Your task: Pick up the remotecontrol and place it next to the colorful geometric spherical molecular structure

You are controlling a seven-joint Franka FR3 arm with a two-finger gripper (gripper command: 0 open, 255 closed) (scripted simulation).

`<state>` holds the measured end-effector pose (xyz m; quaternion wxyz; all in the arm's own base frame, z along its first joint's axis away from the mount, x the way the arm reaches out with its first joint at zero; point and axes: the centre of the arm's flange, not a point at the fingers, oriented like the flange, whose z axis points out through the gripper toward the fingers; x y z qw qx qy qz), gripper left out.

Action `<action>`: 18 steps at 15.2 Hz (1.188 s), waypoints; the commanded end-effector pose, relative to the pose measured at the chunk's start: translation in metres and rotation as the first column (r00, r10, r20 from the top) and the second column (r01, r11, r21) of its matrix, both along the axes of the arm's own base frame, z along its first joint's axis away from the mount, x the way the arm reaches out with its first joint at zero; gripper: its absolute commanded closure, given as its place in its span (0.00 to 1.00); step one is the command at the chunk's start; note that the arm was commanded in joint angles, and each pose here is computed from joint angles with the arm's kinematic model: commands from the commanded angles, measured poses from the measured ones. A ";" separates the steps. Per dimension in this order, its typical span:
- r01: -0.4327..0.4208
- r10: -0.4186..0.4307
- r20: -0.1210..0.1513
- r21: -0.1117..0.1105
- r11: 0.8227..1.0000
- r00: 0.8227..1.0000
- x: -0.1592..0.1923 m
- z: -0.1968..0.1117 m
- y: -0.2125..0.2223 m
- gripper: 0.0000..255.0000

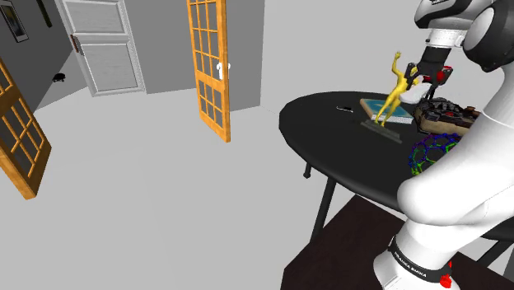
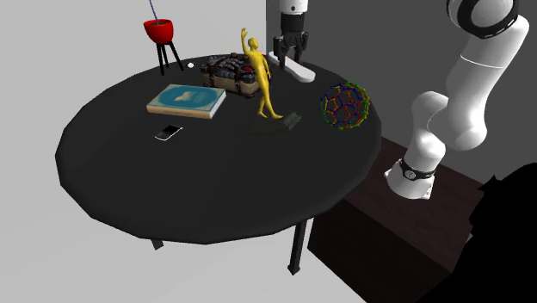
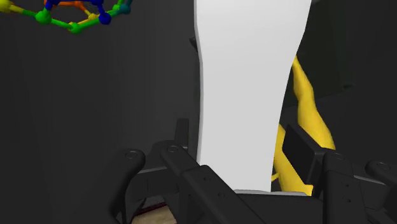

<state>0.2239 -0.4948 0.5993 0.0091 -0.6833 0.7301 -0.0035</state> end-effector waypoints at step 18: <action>0.000 0.000 0.000 0.000 1.000 1.000 -0.231 -0.004 -0.094 1.00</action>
